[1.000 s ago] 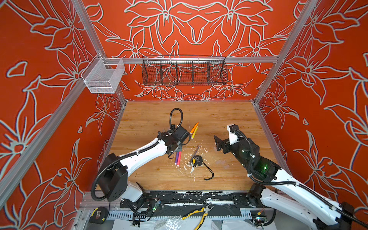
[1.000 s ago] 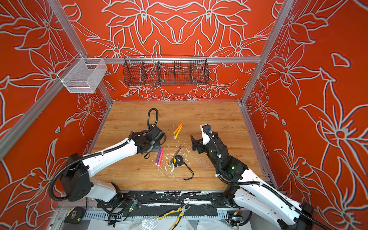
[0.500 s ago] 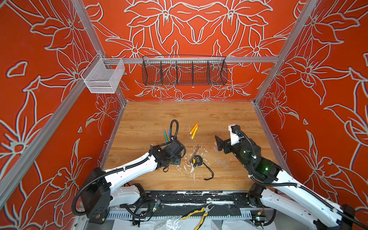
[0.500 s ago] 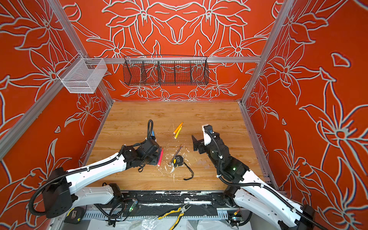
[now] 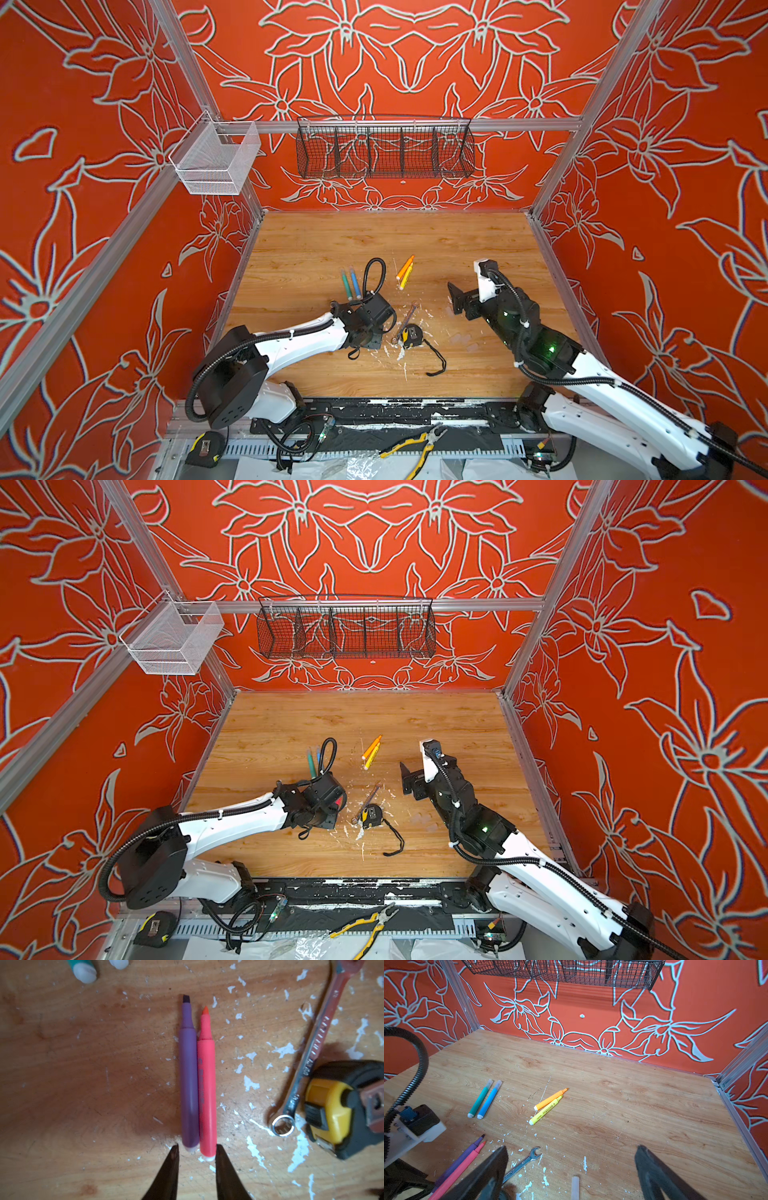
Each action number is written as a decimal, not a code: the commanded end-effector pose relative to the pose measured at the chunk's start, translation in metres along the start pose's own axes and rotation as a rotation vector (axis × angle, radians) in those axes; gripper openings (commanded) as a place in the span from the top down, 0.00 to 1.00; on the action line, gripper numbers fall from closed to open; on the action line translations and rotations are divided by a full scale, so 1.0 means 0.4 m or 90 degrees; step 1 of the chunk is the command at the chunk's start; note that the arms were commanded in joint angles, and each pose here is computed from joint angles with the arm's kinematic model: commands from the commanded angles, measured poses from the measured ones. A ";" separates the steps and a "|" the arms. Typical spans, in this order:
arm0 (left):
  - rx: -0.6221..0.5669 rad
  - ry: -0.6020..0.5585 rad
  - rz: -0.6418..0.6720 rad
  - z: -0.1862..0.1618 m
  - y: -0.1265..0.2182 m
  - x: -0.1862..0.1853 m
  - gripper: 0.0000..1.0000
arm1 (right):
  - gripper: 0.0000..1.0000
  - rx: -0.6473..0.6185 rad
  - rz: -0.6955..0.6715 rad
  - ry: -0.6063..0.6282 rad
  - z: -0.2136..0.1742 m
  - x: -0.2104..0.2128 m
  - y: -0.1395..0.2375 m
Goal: Insert the pens into the pen caps
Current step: 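Release the green marker and move the left gripper over the purple highlighter, then grasp the purple highlighter with the left gripper and lift it upright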
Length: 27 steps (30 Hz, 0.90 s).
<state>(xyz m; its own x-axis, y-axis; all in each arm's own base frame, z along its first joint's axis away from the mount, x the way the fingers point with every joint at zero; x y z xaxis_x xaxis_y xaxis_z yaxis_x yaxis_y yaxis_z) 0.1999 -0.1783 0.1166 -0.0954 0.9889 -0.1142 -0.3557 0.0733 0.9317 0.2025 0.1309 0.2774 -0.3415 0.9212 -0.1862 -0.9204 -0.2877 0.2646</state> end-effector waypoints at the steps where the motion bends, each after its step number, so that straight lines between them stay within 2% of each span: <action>1: -0.014 0.010 0.031 0.011 -0.004 -0.001 0.71 | 0.02 -0.009 -0.023 -0.001 0.003 -0.012 0.001; 11: 0.000 0.003 0.092 0.019 -0.069 -0.015 0.71 | 0.02 -0.005 -0.018 -0.002 0.002 -0.009 -0.006; 15: 0.007 -0.002 0.119 0.022 -0.092 -0.021 0.73 | 0.02 -0.004 -0.020 0.000 0.003 -0.010 -0.007; 27: 0.015 -0.007 0.136 0.020 -0.118 -0.024 0.79 | 0.02 -0.005 -0.021 -0.001 0.006 -0.012 -0.009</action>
<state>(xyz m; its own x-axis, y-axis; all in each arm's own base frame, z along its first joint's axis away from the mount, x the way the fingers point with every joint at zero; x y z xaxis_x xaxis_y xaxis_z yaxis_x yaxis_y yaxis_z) 0.2299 -0.1957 0.0873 -0.1444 0.9889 0.0354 -0.3375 -0.0828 0.9377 0.2054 0.1295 0.2752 -0.3316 0.9241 -0.1899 -0.9219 -0.2747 0.2733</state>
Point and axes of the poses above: each gripper's point midway between its finger pads, its own y axis back along the fingers, its own x axis along the line the jaws close on, z = x × y, the point moved 7 cm from there along y, back along the fingers, and after that the axes turned 12 degrees about y, right-handed, at the moved point
